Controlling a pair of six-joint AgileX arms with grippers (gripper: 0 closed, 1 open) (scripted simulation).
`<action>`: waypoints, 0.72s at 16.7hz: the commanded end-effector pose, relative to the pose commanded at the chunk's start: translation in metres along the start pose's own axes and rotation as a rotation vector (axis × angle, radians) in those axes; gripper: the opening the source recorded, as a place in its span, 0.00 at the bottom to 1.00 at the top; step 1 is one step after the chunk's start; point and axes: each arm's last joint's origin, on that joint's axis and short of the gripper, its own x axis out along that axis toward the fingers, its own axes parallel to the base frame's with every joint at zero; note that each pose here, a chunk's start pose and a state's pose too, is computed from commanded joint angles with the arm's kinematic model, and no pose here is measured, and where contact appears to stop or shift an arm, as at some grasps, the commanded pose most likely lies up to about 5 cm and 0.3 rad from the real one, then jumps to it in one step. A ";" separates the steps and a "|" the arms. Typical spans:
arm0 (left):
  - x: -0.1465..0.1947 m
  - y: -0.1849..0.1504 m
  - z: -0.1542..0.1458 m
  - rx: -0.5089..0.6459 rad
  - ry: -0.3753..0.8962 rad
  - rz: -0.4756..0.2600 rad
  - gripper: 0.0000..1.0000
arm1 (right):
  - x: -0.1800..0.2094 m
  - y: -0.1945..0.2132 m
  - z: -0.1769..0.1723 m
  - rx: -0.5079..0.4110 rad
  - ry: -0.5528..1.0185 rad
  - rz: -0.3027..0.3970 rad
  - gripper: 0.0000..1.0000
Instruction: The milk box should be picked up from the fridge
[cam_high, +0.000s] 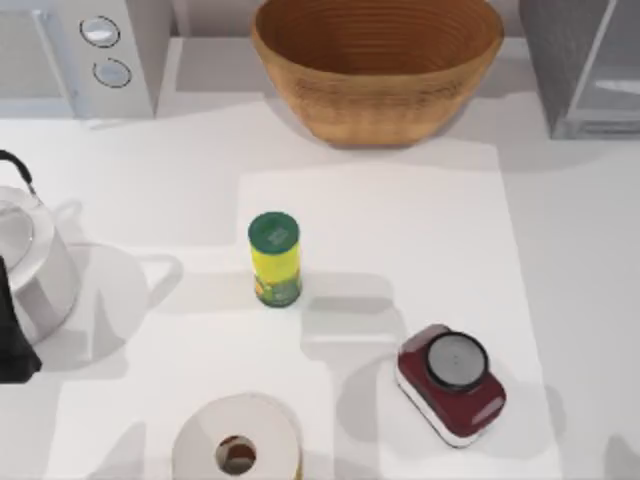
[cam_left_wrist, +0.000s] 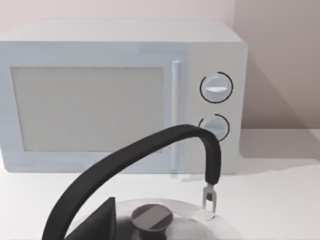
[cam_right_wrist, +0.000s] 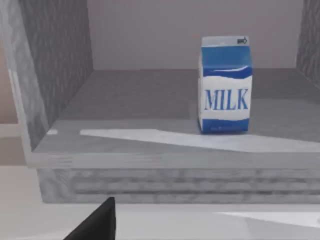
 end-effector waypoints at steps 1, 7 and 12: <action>0.000 0.000 0.000 0.000 0.000 0.000 1.00 | 0.011 0.002 -0.002 0.015 0.005 0.020 1.00; 0.000 0.000 0.000 0.000 0.000 0.000 1.00 | 0.121 0.016 -0.015 0.050 -0.015 0.105 1.00; 0.000 0.000 0.000 0.000 0.000 0.000 1.00 | 0.189 -0.007 -0.026 -0.007 -0.028 0.025 1.00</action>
